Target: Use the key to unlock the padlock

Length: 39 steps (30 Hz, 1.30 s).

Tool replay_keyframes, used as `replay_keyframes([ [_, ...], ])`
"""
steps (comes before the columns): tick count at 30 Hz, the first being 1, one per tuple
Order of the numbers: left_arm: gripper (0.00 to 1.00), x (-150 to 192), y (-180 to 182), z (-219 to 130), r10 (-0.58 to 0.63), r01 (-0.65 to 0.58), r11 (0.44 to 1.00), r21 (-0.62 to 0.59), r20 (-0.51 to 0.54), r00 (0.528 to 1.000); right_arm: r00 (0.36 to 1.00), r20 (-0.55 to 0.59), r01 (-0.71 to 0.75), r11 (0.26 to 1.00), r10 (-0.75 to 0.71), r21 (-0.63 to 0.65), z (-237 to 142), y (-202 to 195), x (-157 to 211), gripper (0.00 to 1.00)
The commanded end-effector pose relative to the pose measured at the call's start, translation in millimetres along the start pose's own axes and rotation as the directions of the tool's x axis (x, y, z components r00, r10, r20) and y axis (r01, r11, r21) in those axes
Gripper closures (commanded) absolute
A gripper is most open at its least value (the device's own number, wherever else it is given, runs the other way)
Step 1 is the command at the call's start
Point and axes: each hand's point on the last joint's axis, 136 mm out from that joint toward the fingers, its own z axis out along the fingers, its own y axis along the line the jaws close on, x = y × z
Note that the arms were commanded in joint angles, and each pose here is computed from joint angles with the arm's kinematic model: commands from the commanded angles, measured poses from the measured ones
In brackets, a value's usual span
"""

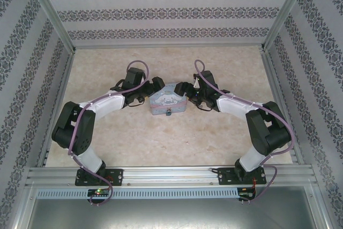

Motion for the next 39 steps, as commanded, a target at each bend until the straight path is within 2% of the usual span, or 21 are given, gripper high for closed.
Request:
replay_keyframes([
  [1, 0.01, -11.2, -27.1, -0.8, 0.048, -0.048, 0.994, 0.101, 0.004, 0.999, 0.999, -0.033, -0.021, 0.998, 0.019, -0.052, 5.9, 11.0, 10.9, 0.19],
  [11, 0.01, -17.6, -12.7, 10.2, 0.056, -0.054, 0.995, 0.087, -0.011, 0.998, 0.999, -0.018, -0.033, 0.998, 0.032, -0.061, 0.9, 15.2, 1.1, 0.18],
  [17, 0.01, -28.4, -3.0, 13.7, 0.069, -0.069, 0.996, 0.063, -0.001, 0.998, 0.999, 0.011, -0.036, 0.999, 0.036, -0.031, -6.3, 4.2, -6.8, 0.17],
  [22, 0.01, -33.4, 9.7, 10.1, 0.056, -0.056, 0.997, 0.047, -0.001, 0.998, 0.999, 0.047, -0.018, 0.999, 0.017, 0.029, -23.5, -12.3, -17.4, 0.16],
  [26, 0.01, -39.6, 20.5, -7.7, 0.047, -0.048, 0.998, 0.033, 0.031, 0.998, 0.997, 0.068, 0.013, 0.994, -0.02, 0.104, -43.9, -30.6, -23.5, 0.16],
  [29, 0.01, -39.9, 21.2, -28.7, 0.051, -0.053, 0.998, 0.031, 0.06, 0.997, 0.997, 0.064, 0.028, 0.983, -0.04, 0.18, -58.6, -53.1, -24.1, 0.21],
  [34, 0.01, -24.2, 9.1, -62.5, 0.038, -0.045, 0.995, 0.095, 0.074, 0.997, 0.997, 0.0, 0.072, 0.954, -0.076, 0.292, -69.5, -84.4, -19.7, 0.4],
  [39, 0.01, -0.2, -3.6, -89.2, 0.045, -0.057, 0.986, 0.158, 0.08, 0.996, 0.986, -0.1, 0.162, 0.907, -0.133, 0.39, -68.1, -103.5, -15.0, 0.49],
])
